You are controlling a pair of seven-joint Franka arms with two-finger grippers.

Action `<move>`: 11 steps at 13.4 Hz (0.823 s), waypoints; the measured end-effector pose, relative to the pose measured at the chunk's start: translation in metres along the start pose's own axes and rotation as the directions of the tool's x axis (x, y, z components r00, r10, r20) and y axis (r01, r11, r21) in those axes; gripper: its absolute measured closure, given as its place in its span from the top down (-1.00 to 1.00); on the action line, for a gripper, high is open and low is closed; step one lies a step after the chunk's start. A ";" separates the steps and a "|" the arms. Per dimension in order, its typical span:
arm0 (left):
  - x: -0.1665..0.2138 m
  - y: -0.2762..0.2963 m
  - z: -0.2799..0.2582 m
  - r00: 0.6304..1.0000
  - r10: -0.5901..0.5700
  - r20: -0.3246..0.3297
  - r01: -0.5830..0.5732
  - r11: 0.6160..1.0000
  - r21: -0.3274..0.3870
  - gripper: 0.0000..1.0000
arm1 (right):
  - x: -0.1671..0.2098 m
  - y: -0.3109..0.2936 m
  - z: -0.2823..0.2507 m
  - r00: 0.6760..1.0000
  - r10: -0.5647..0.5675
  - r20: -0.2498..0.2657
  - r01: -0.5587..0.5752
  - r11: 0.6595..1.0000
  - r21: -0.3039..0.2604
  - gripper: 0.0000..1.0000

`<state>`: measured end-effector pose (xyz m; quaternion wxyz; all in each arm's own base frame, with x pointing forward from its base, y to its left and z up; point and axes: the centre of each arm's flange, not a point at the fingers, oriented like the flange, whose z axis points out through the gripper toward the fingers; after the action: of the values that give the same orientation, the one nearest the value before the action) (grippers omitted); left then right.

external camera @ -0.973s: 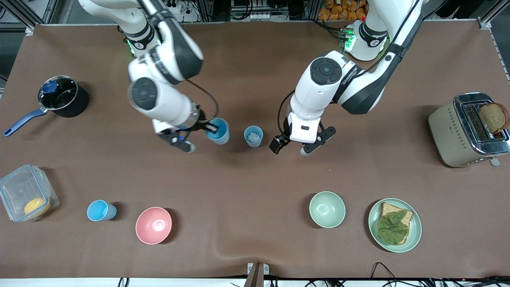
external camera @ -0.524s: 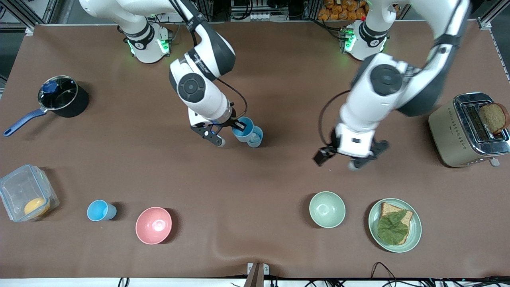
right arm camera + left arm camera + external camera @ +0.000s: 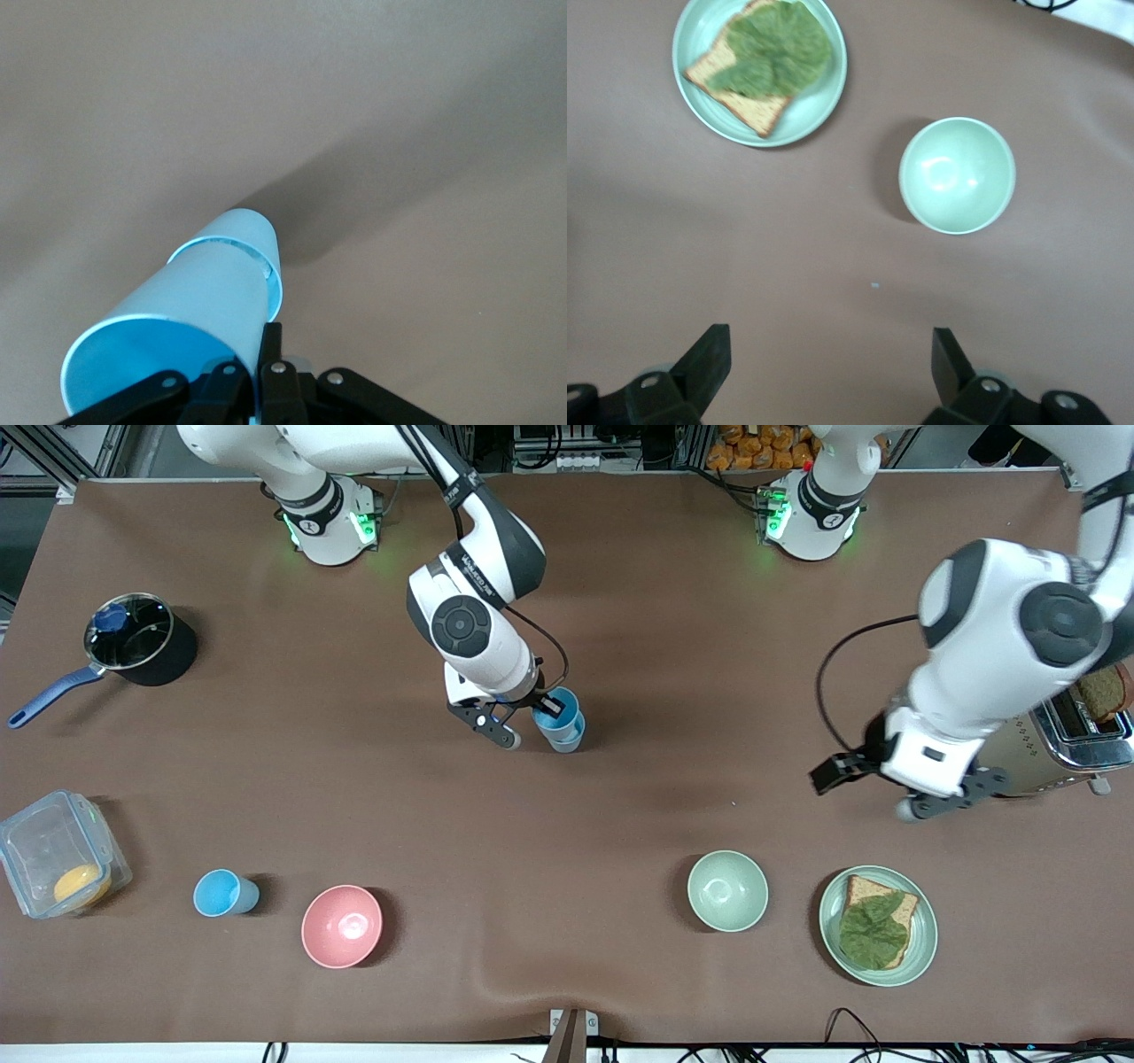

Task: Stack blue cups with both arms
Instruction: 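Lower the blue cup into the tissue cup while the left gripper withdraws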

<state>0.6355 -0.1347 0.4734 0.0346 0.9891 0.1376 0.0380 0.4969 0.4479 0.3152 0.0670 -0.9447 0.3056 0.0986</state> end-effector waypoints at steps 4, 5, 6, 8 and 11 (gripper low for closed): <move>0.007 -0.016 -0.025 0.998 0.043 0.044 -0.044 0.999 0.030 1.00 | -0.010 -0.004 0.013 1.000 0.001 -0.004 -0.001 1.000 -0.002 -0.93; 0.006 -0.017 -0.031 0.998 0.042 0.053 -0.044 0.998 0.036 1.00 | -0.011 -0.004 0.015 1.000 0.000 -0.005 0.000 1.000 -0.003 -0.93; 0.005 -0.018 -0.034 0.997 0.041 0.064 -0.044 0.998 0.044 1.00 | -0.010 -0.004 0.017 1.000 0.001 -0.005 -0.001 1.000 -0.005 -0.93; 0.002 -0.019 -0.035 0.995 0.039 0.087 -0.044 0.997 0.057 1.00 | -0.009 -0.004 0.020 1.000 0.003 -0.005 -0.003 1.000 -0.009 -0.93; -0.004 -0.025 -0.051 0.995 0.030 0.100 -0.038 0.996 0.078 1.00 | -0.008 -0.004 0.021 1.000 0.004 -0.007 -0.004 1.000 -0.011 -0.84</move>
<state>0.6208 -0.1085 0.5222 0.0013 0.9926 0.1201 -0.0156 0.4898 0.4590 0.2973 0.0605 -0.9448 0.3070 0.0969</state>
